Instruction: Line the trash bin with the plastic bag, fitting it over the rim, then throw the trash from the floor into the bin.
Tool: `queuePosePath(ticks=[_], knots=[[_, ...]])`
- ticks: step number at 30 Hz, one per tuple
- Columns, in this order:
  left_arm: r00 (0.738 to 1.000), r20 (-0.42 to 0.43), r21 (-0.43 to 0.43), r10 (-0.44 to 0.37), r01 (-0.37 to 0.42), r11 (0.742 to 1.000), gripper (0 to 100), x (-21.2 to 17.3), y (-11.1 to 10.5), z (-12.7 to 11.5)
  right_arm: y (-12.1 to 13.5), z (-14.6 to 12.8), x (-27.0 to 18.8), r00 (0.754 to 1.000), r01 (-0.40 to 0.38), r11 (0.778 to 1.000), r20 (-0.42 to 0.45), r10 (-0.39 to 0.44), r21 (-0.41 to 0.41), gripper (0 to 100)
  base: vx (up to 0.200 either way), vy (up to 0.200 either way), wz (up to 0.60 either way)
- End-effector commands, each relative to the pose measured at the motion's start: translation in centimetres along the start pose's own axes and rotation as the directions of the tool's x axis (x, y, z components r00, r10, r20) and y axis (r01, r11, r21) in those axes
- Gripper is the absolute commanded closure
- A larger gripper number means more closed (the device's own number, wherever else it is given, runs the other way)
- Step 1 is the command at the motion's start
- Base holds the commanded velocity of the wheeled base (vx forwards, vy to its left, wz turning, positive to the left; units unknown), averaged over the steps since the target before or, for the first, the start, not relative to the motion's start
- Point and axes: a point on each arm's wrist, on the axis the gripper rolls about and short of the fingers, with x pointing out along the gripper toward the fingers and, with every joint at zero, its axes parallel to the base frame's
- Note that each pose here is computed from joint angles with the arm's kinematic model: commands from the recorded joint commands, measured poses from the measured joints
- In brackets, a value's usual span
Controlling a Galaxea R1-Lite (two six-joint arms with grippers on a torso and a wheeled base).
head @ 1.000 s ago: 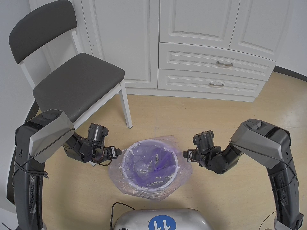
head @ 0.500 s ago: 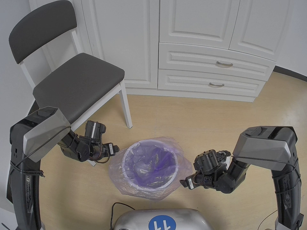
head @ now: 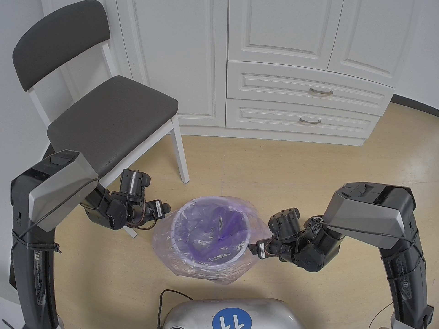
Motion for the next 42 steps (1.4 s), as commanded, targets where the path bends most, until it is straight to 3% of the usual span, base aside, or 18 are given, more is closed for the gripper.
queuePosePath(ticks=[1, 6, 11, 17, 21, 26, 33, 42], knots=[[1.000, 0.013, -0.002, -0.005, 0.005, 1.000, 0, -0.2, 0.0, 0.1, -0.2, 0.6, 1.3, 0.999, 0.015, 0.999, 0.032, -0.017, 0.046, 0, 0.000, 0.000, 0.00], [1.000, 0.019, -0.002, -0.007, 0.007, 1.000, 0, -0.4, -0.1, 0.3, 0.2, 1.8, 2.1, 0.997, 0.000, 0.991, 0.082, -0.012, 0.137, 0, 0.000, 0.000, 0.00], [1.000, 0.020, -0.005, -0.006, 0.006, 1.000, 0, -0.4, 0.0, 0.3, 0.0, 3.6, 3.6, 0.987, 0.012, 0.968, 0.154, -0.051, 0.250, 0, 0.000, 0.000, 0.00], [1.000, 0.022, -0.005, -0.007, 0.007, 1.000, 0, -0.4, -0.1, 0.4, 0.9, 5.6, 3.9, 0.976, -0.055, 0.918, 0.217, -0.035, 0.393, 0, 0.000, 0.000, 0.00], [1.000, 0.025, -0.007, -0.008, 0.008, 1.000, 0, -0.5, -0.1, 0.5, 1.0, 5.8, 4.8, 0.969, -0.052, 0.909, 0.240, -0.054, 0.413, 0, 0.000, 0.000, 0.00], [0.998, 0.055, -0.010, -0.020, 0.021, 1.000, 0, -0.4, -0.1, 0.6, 0.9, 6.7, 5.7, 0.954, -0.048, 0.879, 0.282, -0.100, 0.474, 0, 0.000, 0.000, 0.00], [0.998, 0.058, -0.011, -0.021, 0.022, 1.000, 0, -0.4, -0.2, 0.6, 0.6, 6.5, 6.1, 0.952, -0.046, 0.876, 0.287, -0.108, 0.480, 0, 0.000, 0.000, 0.00], [0.998, 0.059, -0.011, -0.022, 0.022, 1.000, 0, -0.5, -0.2, 0.7, -0.8, 9.0, 5.0, 0.926, -0.039, 0.859, 0.342, -0.162, 0.511, 0, 0.000, 0.000, 0.00]])
